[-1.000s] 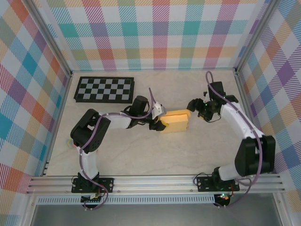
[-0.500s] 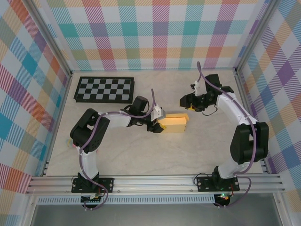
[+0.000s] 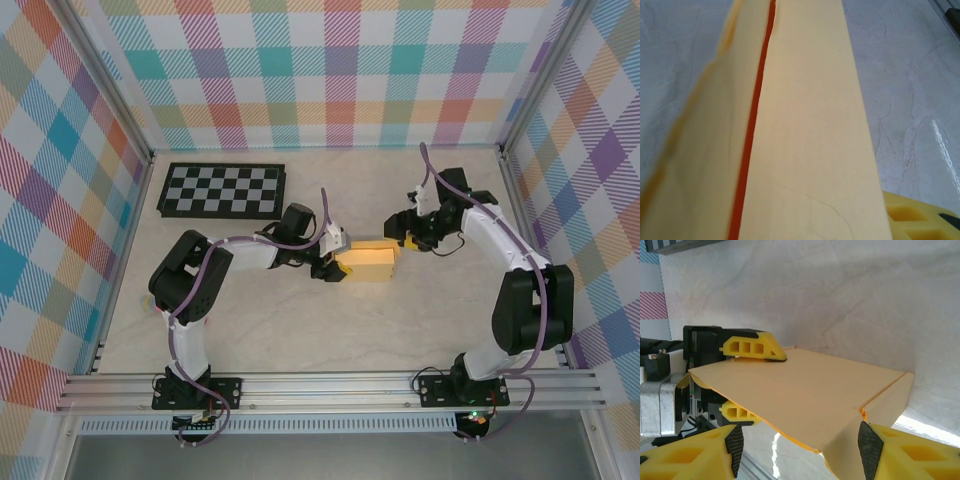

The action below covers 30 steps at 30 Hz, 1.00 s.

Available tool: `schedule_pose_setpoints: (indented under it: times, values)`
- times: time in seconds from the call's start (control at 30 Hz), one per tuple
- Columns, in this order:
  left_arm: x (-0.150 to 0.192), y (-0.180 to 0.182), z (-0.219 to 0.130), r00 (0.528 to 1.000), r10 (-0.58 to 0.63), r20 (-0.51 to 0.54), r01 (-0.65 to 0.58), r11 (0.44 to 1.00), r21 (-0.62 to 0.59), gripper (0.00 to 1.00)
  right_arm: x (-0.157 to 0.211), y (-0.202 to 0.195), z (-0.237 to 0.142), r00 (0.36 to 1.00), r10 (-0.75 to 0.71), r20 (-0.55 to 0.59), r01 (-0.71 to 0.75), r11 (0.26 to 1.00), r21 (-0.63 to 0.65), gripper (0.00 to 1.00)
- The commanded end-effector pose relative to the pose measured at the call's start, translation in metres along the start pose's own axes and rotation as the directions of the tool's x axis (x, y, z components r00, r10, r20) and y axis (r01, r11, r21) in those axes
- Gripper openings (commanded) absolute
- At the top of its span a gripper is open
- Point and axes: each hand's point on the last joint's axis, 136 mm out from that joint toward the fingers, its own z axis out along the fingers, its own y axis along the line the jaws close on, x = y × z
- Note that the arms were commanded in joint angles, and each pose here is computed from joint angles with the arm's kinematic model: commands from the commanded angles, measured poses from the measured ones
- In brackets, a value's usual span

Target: Fold the paper box

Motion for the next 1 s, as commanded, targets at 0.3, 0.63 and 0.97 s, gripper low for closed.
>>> schedule_pose_setpoints:
  times: [0.3, 0.63, 0.97]
  values:
    - [-0.008, 0.006, -0.007, 1.0, 0.021, 0.0, -0.021, 1.0, -0.004, 0.54, 0.01, 0.02, -0.004, 0.999, 0.033, -0.012, -0.034, 0.994, -0.106, 0.56]
    - [-0.006, 0.005, -0.006, 1.0, 0.02, -0.004, -0.02, 1.0, 0.005, 0.54, 0.022, -0.006, 0.012, 0.999, 0.036, -0.038, -0.038, 0.999, -0.039, 0.48]
    - [-0.005, 0.001, -0.007, 0.999, 0.043, -0.026, -0.042, 0.999, 0.028, 0.53, 0.01, -0.002, 0.008, 1.0, 0.027, -0.005, -0.027, 0.999, -0.035, 0.59]
